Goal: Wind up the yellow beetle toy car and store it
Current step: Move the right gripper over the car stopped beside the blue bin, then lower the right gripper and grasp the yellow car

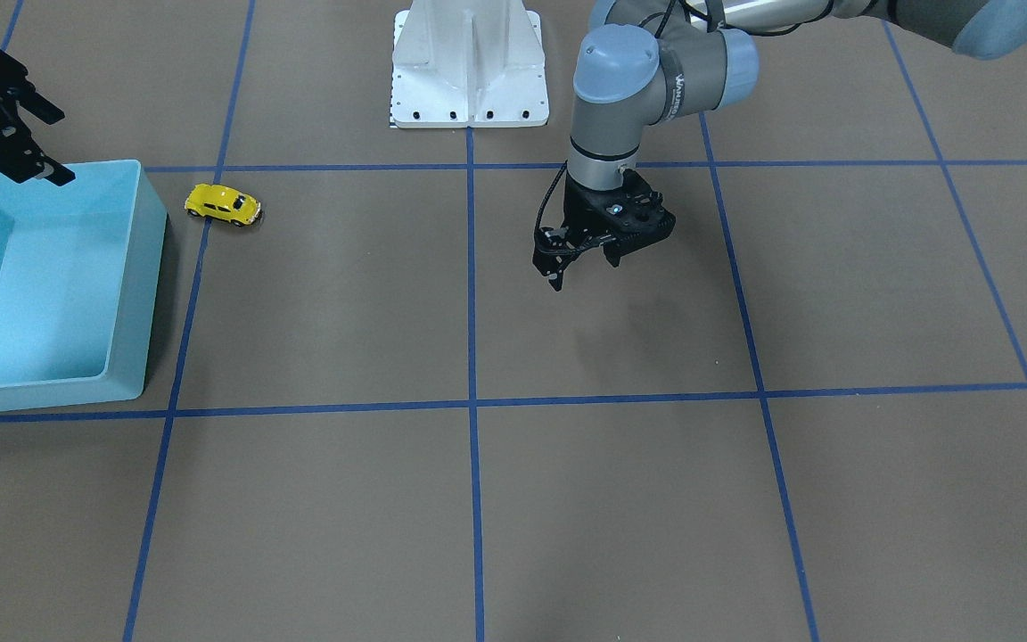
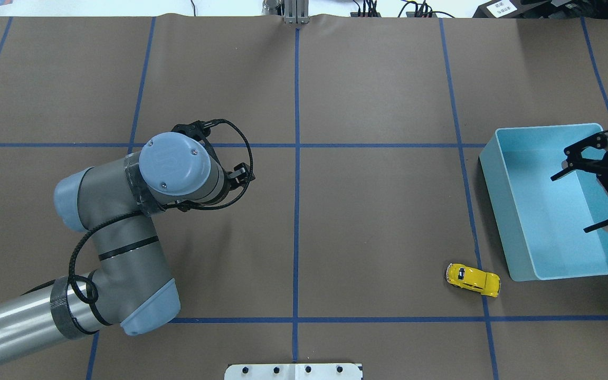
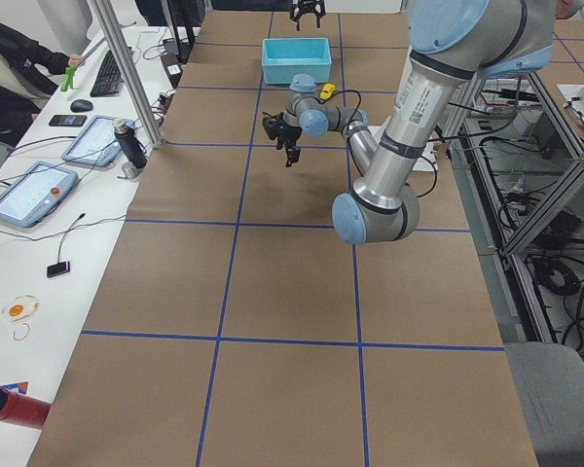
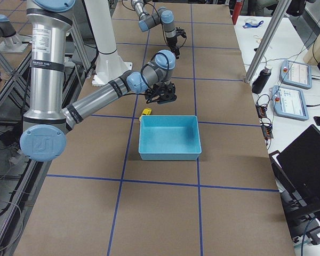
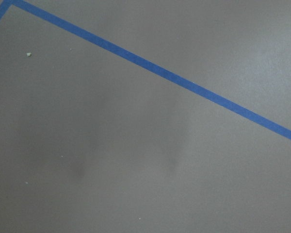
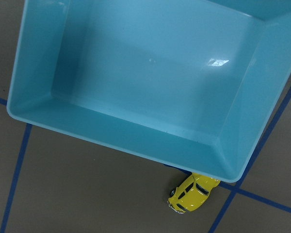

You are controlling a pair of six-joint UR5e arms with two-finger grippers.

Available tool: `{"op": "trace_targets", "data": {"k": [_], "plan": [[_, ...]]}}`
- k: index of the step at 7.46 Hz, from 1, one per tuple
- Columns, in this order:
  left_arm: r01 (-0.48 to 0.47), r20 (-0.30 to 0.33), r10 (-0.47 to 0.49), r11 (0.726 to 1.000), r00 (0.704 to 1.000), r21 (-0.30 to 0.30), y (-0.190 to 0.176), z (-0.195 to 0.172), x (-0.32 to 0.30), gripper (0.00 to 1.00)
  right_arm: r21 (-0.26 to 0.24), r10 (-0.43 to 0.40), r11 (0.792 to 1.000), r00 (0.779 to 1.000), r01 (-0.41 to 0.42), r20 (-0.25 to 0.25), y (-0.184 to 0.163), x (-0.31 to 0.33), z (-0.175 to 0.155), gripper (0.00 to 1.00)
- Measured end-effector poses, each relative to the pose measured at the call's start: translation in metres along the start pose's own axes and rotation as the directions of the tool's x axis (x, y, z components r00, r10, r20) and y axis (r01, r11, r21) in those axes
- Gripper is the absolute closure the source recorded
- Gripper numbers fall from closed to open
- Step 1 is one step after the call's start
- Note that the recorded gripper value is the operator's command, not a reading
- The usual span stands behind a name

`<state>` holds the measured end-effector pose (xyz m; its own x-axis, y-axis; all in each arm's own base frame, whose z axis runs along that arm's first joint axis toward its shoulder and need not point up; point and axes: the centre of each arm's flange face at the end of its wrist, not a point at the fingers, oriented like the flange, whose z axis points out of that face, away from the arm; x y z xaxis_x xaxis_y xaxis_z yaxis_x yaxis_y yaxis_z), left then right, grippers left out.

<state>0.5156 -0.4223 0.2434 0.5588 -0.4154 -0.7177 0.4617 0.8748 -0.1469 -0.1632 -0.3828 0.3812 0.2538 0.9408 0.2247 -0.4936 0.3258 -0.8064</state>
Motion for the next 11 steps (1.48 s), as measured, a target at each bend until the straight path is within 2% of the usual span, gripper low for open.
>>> {"op": "trace_targets", "data": {"k": [3, 7, 11], "plan": [[-0.023, -0.008, 0.023, 1.000, 1.000, 0.004, 0.011, -0.003, -0.004, 0.00, 0.061, 0.055, 0.997, 0.998, -0.053, -0.025, 0.024, 0.003, 0.046, 0.00], [-0.052, -0.013, 0.052, 0.999, 0.999, 0.015, 0.020, -0.004, -0.005, 0.00, 0.093, 0.186, 0.978, 0.983, -0.186, 0.006, 0.056, 0.013, 0.109, 0.00], [-0.134, -0.001, 0.134, 0.991, 0.991, 0.013, 0.020, -0.005, -0.028, 0.00, 0.161, 0.258, 0.952, 0.965, -0.261, 0.040, 0.087, 0.031, 0.155, 0.00]]}}
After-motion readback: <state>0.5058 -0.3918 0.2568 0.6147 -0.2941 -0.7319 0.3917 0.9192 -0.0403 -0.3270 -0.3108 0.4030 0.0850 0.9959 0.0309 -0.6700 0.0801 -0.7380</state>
